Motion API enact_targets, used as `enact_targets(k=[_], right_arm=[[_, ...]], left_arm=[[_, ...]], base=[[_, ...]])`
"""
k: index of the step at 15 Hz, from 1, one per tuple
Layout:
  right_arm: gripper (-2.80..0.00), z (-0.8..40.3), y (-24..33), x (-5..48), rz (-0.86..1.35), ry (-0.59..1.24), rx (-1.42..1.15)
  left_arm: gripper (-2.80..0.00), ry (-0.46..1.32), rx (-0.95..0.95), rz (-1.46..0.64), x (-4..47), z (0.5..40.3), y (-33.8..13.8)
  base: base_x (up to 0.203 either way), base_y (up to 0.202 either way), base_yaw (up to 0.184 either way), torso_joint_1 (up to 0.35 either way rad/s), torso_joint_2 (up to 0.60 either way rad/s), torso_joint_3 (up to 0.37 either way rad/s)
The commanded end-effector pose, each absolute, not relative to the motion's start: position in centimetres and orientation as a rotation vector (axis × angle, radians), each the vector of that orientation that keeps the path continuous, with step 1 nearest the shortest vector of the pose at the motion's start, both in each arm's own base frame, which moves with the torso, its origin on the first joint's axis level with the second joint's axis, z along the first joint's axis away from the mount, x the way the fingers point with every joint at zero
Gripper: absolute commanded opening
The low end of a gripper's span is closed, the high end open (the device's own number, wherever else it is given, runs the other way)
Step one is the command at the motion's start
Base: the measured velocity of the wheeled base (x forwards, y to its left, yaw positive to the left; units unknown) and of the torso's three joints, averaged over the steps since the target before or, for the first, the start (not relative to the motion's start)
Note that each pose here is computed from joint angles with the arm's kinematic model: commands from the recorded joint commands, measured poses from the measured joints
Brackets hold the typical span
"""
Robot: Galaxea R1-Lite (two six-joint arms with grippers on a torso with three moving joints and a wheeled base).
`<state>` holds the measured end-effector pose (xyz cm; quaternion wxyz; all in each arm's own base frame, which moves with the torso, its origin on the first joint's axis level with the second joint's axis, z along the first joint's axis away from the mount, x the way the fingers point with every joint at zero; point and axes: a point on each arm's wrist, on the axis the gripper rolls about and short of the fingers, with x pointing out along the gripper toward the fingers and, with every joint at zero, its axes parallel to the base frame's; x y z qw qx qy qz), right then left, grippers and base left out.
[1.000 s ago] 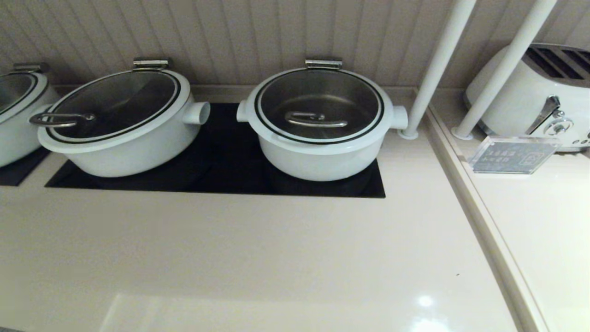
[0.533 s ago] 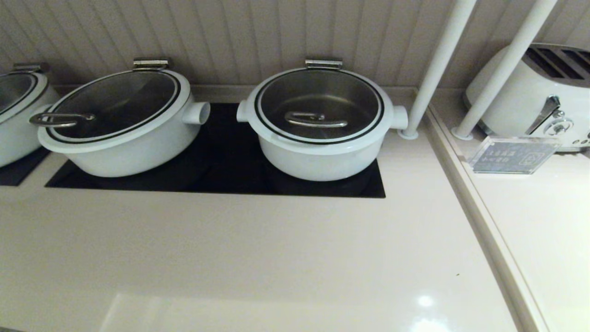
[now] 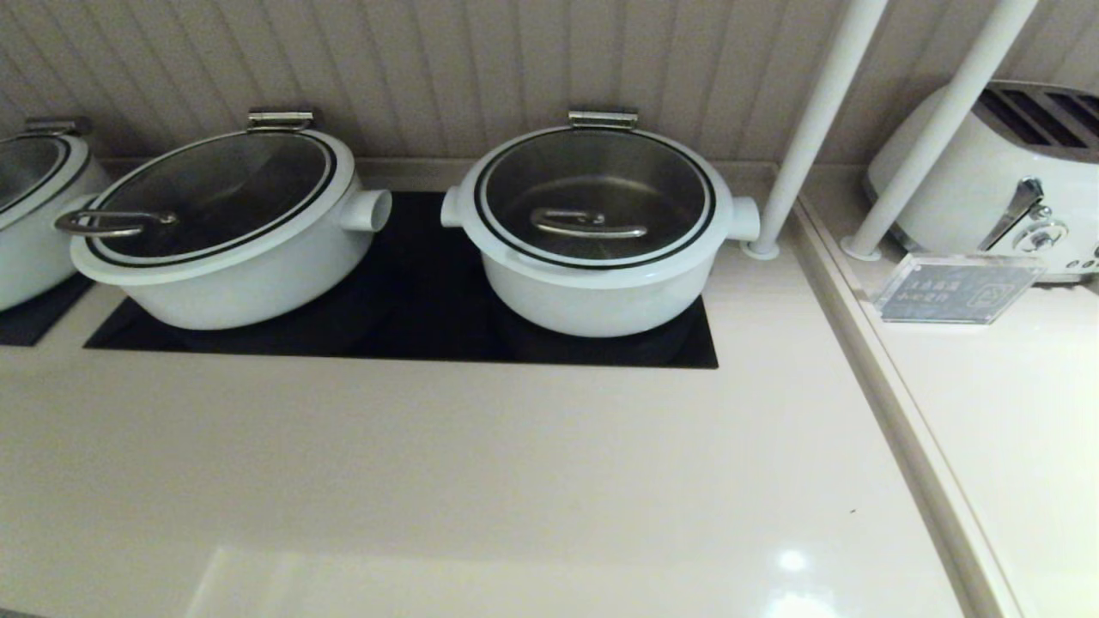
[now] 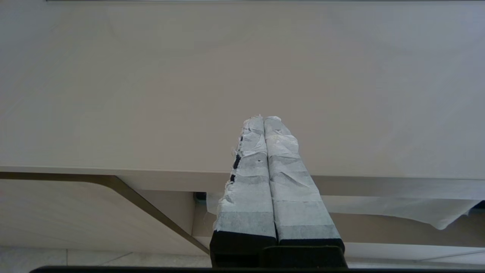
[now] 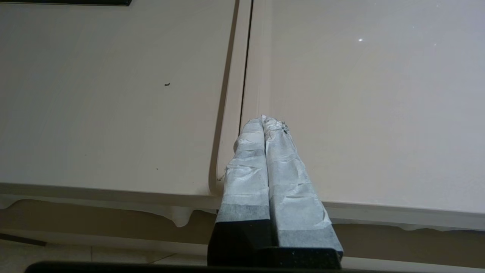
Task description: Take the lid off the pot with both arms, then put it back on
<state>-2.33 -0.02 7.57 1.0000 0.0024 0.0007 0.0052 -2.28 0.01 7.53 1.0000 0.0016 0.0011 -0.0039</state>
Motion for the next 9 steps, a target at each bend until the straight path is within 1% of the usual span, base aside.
enact_targets(k=[1, 9], right_arm=[[-2.8, 7.55, -0.02, -2.3, 0.011, 0.005, 0.005], [-2.8, 7.55, -0.05, -2.3, 0.001, 0.005, 0.021]], left_arm=[[-2.8, 0.003, 0.003, -0.008, -2.27, 7.54, 0.01], [-2.8, 0.004, 0.003, -0.008, -2.27, 7.53, 0.01]], base=[[0.0, 0.0, 0.0, 0.0, 0.0, 0.0], [0.0, 0.0, 0.0, 0.0, 0.0, 0.0]])
